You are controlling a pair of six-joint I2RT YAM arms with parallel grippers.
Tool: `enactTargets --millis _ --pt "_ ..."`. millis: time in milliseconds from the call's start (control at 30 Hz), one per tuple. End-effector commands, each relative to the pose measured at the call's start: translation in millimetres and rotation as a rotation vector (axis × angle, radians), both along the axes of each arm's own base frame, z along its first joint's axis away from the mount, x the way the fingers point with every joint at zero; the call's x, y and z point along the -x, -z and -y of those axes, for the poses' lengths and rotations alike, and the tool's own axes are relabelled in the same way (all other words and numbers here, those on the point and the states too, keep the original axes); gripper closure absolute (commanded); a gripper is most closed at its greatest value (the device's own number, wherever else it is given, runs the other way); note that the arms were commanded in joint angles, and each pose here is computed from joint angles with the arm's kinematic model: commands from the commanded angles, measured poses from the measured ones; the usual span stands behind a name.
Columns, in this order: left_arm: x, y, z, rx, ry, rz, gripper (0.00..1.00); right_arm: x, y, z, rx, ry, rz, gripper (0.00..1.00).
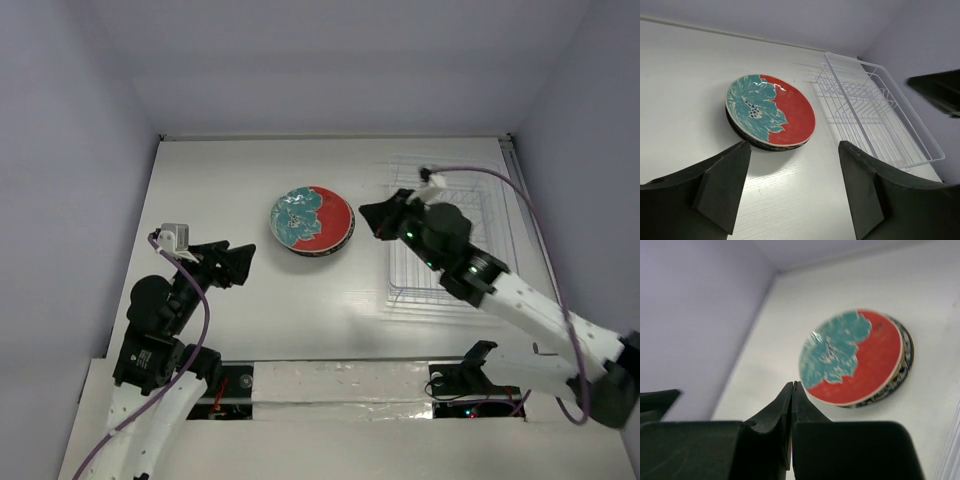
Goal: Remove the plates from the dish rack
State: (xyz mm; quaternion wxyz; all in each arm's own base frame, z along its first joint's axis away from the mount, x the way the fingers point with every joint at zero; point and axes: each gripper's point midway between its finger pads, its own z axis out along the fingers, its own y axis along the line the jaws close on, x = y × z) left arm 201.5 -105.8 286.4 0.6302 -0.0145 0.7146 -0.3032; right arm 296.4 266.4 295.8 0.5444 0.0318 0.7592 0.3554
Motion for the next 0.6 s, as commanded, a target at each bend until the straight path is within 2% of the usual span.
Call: enactTargets --millis 0,67,133,167,200,300,333,433,567 --pt "4 -36 -2 0.007 0.002 0.115 0.31 33 -60 55 -0.156 0.094 0.214 1.0" --pt "5 -41 -4 0.01 -0.006 0.13 0.28 45 -55 80 -0.17 0.145 0.235 1.0" --pt "7 -52 -5 0.014 -0.008 0.154 0.27 66 -73 108 -0.211 0.177 0.298 0.88" --pt "7 -56 -6 0.013 -0.014 0.16 0.27 70 -75 119 -0.219 0.205 0.31 0.79" --pt "10 -68 -8 0.02 -0.019 0.184 0.27 74 -79 128 -0.229 0.223 0.322 0.62" --pt "18 -93 -15 0.025 -0.043 0.245 0.27 83 -78 162 -0.238 0.336 0.301 0.3" --pt "21 -99 -19 0.025 -0.062 0.266 0.26 85 -72 176 -0.24 0.393 0.28 0.24" --pt "26 -107 -25 0.033 -0.084 0.292 0.27 87 -59 185 -0.28 0.434 0.251 0.23" --pt "19 -89 -24 0.033 -0.094 0.252 0.26 86 -32 164 -0.326 0.35 0.235 0.22"
